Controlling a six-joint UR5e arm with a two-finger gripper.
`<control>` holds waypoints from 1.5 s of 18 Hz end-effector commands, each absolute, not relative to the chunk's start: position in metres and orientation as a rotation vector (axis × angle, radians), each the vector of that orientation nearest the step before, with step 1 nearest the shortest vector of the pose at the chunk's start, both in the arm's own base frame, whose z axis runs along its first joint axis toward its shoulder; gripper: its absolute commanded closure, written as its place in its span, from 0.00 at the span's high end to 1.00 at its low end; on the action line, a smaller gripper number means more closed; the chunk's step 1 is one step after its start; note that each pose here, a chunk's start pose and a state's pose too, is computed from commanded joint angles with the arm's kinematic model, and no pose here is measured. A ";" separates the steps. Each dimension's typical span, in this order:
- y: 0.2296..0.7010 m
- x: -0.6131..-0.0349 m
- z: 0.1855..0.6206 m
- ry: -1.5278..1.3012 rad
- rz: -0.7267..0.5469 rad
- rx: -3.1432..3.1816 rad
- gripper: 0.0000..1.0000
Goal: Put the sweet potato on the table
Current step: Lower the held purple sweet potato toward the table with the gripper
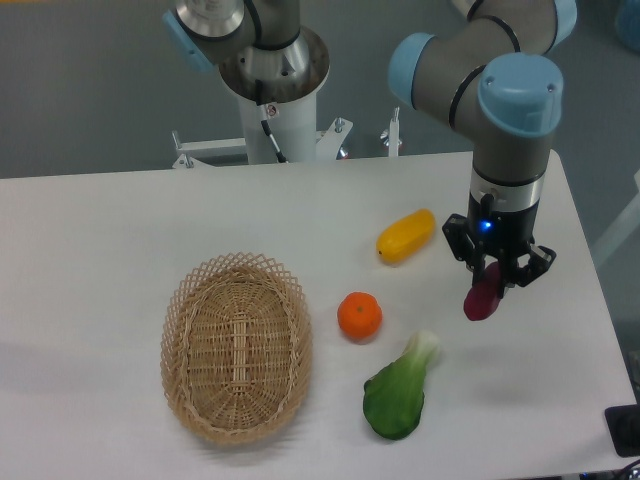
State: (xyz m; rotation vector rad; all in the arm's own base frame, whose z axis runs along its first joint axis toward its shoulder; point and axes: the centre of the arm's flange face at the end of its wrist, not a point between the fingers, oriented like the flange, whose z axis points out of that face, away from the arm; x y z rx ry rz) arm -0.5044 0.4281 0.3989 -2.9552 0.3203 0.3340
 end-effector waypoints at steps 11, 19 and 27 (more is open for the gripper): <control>0.422 -0.495 0.380 0.335 0.288 -2.973 0.21; 0.391 -0.491 0.356 0.533 0.254 -3.016 0.21; 0.317 -0.539 0.303 0.741 0.160 -3.023 0.21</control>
